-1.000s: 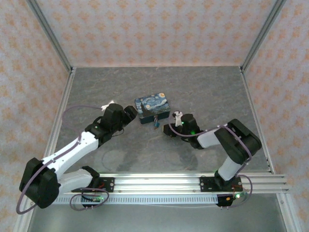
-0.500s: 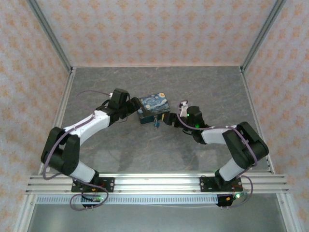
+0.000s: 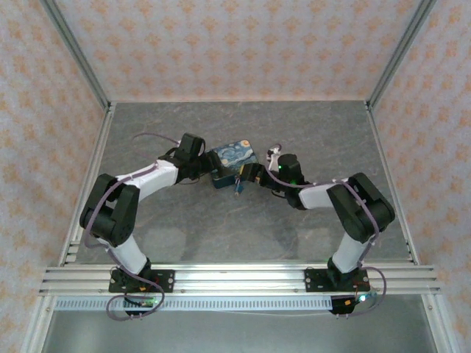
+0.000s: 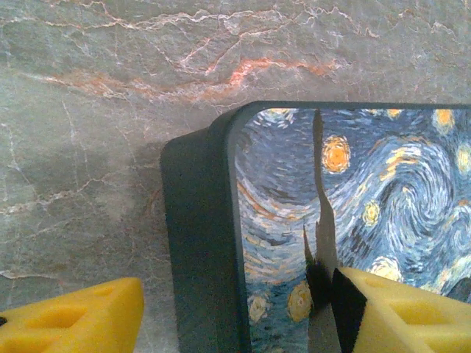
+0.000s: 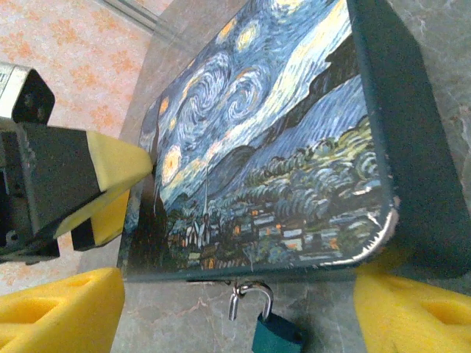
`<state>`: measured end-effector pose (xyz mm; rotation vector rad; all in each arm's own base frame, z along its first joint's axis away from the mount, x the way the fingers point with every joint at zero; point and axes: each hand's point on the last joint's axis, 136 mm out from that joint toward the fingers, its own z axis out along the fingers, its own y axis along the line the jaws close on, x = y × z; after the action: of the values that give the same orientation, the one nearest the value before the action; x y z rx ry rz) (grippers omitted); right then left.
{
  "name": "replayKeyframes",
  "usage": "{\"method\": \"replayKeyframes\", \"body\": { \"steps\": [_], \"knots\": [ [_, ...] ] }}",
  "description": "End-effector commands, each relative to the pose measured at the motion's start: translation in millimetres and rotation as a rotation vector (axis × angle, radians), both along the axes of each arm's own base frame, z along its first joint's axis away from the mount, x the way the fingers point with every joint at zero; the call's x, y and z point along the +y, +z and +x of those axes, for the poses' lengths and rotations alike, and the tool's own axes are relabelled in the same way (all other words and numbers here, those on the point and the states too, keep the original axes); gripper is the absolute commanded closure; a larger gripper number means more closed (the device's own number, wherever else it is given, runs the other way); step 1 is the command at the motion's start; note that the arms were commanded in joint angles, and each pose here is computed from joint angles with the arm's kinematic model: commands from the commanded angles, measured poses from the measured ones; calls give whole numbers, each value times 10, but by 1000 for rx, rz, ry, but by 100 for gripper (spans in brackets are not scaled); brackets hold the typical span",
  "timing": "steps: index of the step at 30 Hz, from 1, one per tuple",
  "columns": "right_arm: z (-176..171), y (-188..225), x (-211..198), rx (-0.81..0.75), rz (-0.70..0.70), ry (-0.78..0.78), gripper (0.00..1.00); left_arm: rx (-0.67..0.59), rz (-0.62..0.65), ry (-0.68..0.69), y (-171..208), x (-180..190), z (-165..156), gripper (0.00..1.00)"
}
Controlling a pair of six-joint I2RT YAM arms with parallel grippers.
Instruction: Unlock the padlock with the key
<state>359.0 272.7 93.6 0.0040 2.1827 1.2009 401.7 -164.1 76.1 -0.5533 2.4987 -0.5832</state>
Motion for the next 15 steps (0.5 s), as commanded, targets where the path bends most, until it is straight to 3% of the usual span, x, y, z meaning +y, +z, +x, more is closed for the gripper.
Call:
{"method": "replayKeyframes", "body": {
  "steps": [1, 8, 15],
  "knots": [
    [161, 181, 62, -93, 6, 24, 19, 46, 51, -16, -151, 38, -242, 32],
    [249, 300, -28, -159, 36, 16, 19, 33, 58, 11, -128, 85, -429, 32],
    [-53, 168, -169, -178, -44, 56, 19, -60, 63, 7, 361, 92, -320, 28]
  ]
}}
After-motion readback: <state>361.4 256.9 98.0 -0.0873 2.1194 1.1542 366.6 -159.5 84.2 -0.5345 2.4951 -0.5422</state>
